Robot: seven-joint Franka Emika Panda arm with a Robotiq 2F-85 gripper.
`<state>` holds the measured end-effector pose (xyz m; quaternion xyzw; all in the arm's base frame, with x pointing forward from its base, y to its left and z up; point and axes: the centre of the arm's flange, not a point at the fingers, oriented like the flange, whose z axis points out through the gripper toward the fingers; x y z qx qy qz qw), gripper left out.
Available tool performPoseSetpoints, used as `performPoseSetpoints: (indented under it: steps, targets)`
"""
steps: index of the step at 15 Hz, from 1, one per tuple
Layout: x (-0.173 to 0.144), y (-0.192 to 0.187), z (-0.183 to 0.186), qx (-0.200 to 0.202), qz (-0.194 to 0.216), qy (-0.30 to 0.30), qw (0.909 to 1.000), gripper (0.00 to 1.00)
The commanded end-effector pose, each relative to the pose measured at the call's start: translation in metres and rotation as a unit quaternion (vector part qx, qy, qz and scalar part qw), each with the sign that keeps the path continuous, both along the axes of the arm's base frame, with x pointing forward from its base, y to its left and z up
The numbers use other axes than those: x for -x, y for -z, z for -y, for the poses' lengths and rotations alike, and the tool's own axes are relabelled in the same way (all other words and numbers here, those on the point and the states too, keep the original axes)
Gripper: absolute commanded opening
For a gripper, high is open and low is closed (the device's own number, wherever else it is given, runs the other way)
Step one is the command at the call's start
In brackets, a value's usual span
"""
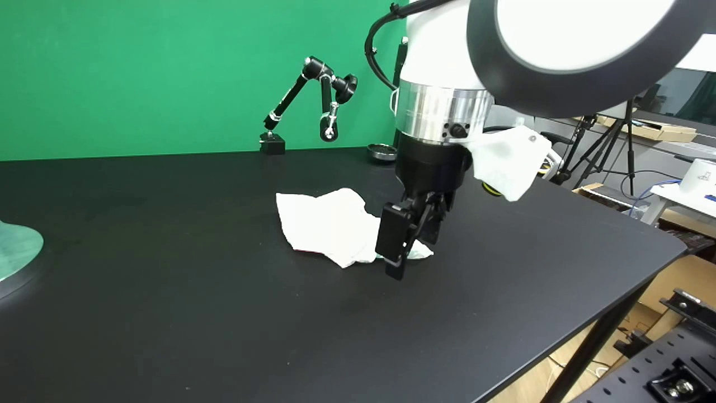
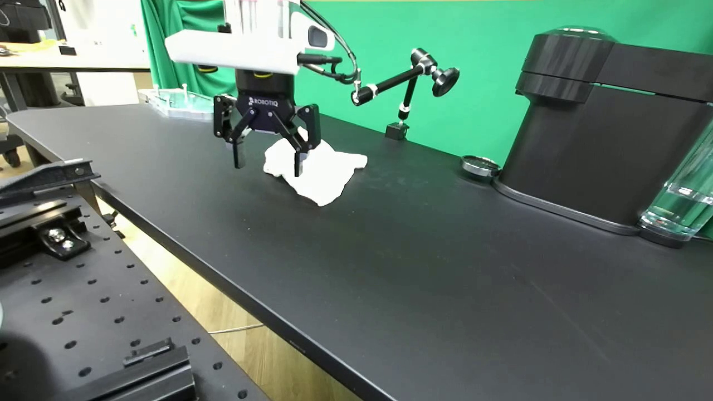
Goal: Hang the white cloth on the black object
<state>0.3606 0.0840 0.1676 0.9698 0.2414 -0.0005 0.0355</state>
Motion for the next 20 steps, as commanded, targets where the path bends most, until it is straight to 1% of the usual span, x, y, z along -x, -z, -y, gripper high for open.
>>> performPoseSetpoints:
  steps: [1,6,7,9,13,15,17,20]
  targets:
    - [0.0,0.0,0.0,0.0,0.0,0.0,1.0,1.0]
    - [0.0,0.0,0.0,0.0,0.0,0.0,1.0,1.0]
    - [-0.004,-0.002,-0.002,-0.001,0.01,0.018,0.9998,1.0]
    - [-0.013,-0.005,-0.004,0.009,0.041,0.024,0.9988,1.0]
    - [-0.04,-0.011,-0.003,0.025,0.098,0.017,0.9947,1.0]
    - [-0.052,-0.011,-0.001,0.032,0.109,0.016,0.9934,1.0]
    - [-0.06,-0.006,-0.004,0.032,0.11,0.01,0.9933,1.0]
    - [-0.065,0.01,-0.019,0.017,0.099,-0.006,0.995,1.0]
